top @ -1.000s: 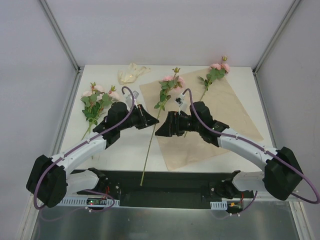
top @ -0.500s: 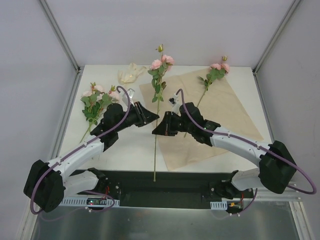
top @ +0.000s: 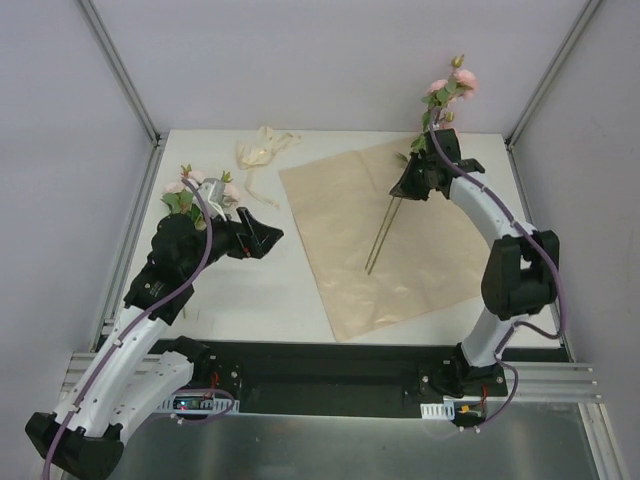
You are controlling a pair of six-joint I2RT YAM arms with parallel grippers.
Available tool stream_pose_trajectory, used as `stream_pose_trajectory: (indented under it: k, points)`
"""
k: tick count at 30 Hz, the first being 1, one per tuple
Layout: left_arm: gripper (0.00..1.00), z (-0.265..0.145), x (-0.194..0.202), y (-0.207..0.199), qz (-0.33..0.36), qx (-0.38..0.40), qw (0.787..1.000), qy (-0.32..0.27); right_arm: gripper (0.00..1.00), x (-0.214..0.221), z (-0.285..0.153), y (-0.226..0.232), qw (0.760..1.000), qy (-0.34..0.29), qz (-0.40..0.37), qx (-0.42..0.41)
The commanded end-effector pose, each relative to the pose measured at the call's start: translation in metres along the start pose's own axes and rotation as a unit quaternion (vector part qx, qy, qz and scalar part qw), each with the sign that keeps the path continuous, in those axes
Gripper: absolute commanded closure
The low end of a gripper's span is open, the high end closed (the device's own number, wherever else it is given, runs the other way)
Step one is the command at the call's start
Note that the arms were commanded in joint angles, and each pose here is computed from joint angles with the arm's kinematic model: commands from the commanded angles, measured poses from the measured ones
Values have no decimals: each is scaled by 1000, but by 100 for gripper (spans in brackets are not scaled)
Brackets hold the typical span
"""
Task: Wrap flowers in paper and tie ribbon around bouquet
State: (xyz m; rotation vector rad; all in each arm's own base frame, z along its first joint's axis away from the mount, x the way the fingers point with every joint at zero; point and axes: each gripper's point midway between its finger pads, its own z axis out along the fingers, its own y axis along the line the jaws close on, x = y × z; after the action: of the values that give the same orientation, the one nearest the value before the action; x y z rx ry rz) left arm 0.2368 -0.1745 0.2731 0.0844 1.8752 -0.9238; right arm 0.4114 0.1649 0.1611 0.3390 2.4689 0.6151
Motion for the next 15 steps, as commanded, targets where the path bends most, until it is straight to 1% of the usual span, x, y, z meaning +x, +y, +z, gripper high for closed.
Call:
stream_pose_trajectory:
  k: [1,5,8,15]
  points:
    - [13,2,38,18,-16,-18,998,64,99,0,25,-15,997,61,-43,28]
    - [14,5,45,13,-33,-3,996,86,100,1,51,-18,994,91,-46,36]
    - [14,7,46,14,-36,-4,995,90,100,6,70,-29,992,105,-41,53]
    - [14,11,45,10,-44,2,994,101,100,11,96,-38,990,119,-34,61]
